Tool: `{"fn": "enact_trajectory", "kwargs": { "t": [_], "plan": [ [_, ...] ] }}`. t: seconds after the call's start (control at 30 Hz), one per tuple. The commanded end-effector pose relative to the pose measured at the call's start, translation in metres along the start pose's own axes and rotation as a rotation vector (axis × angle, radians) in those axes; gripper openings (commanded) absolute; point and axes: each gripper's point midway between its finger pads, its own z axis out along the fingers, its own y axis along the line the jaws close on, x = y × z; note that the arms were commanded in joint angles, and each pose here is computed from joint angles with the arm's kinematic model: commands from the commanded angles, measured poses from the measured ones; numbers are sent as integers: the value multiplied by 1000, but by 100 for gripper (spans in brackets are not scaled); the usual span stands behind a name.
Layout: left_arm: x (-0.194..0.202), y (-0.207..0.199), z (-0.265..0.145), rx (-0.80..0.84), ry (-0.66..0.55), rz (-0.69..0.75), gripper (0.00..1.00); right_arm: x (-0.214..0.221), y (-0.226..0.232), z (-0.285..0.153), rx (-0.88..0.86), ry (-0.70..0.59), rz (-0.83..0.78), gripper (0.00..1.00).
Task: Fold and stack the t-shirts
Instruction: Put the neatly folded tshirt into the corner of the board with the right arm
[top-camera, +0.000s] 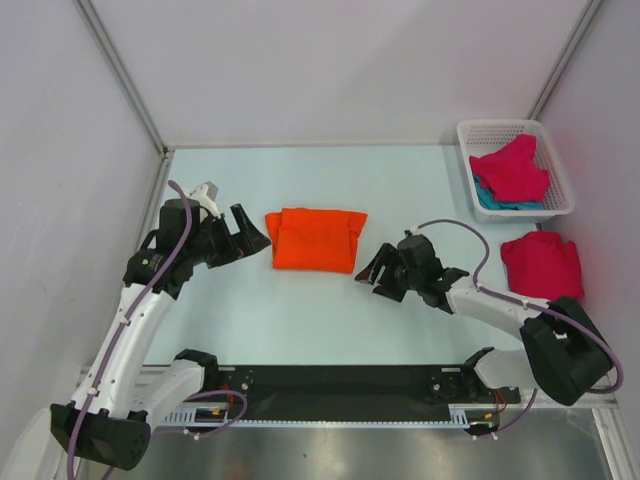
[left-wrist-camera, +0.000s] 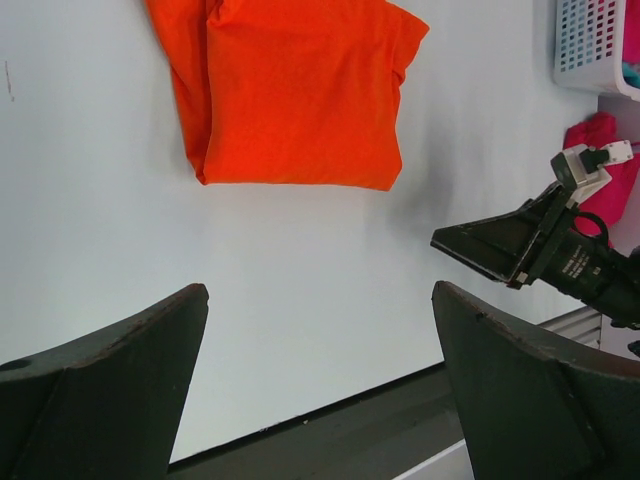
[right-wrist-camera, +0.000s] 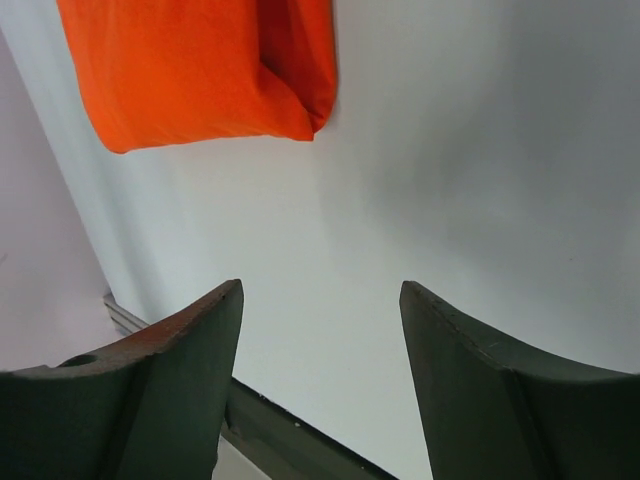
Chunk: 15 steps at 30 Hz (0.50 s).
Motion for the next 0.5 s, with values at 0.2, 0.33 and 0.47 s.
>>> {"fn": "enact_trajectory", "kwargs": {
  "t": [0.2, 0.33, 0.47],
  "plan": [
    [-17, -6, -4, 10, -44, 47, 99, 33, -11, 32, 28, 35, 16, 72],
    [-15, -2, 3, 10, -42, 59, 100, 42, -21, 49, 70, 60, 0, 73],
    [-10, 5, 11, -6, -20, 81, 100, 47, -19, 66, 48, 81, 20, 73]
  ]
}}
